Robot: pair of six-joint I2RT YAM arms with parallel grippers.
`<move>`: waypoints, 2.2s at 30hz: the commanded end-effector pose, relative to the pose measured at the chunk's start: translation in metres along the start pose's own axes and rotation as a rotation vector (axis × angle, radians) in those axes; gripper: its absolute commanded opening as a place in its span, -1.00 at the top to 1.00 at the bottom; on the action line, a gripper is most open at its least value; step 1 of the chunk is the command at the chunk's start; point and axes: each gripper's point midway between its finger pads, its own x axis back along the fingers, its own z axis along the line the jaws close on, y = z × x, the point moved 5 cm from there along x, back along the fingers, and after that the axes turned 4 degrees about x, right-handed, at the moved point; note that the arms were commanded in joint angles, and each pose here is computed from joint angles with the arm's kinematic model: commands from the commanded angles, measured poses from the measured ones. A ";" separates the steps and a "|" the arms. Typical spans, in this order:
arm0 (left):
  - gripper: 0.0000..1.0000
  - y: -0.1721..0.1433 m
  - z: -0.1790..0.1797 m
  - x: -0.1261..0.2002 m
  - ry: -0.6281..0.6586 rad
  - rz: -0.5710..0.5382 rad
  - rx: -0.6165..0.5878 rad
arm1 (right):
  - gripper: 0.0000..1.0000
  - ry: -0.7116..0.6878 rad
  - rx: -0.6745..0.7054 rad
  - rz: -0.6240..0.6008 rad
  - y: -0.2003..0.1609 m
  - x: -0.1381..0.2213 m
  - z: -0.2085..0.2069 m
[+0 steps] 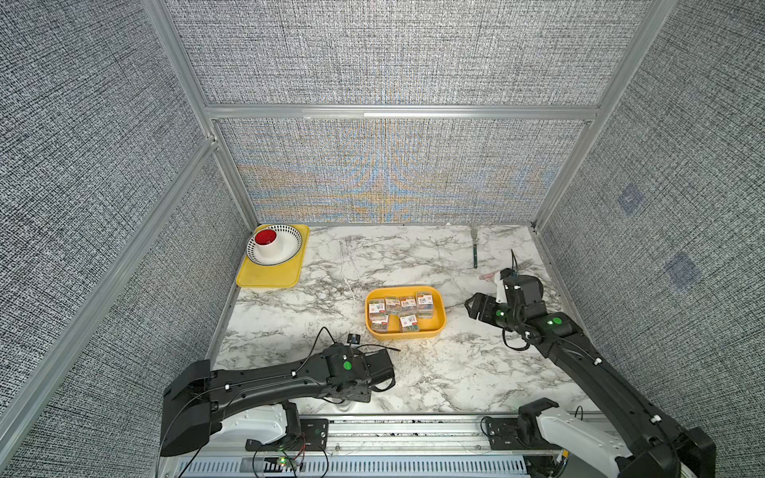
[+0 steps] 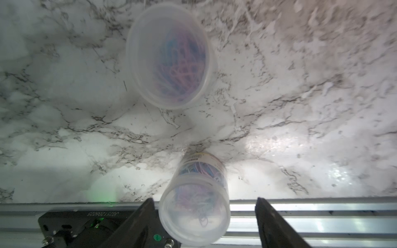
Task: Take the paper clips out of the storage box
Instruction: Place the boxed paper clips at the center of the board, then pick up the boxed paper clips from the storage box.
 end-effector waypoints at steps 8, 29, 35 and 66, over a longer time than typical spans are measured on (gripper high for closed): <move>-0.55 0.065 0.026 0.089 0.035 -0.312 -0.055 | -0.71 0.008 0.013 -0.047 0.015 0.011 0.009; -0.53 0.181 0.065 0.105 0.006 -0.580 -0.055 | -0.71 -0.014 0.220 0.063 0.007 -0.015 0.077; -0.53 0.170 0.083 0.077 0.009 -0.570 0.004 | -0.71 -0.027 0.323 0.136 -0.006 -0.039 0.108; -0.52 0.144 0.103 0.065 0.027 -0.579 0.042 | -0.69 -0.039 0.487 0.332 -0.046 -0.093 0.166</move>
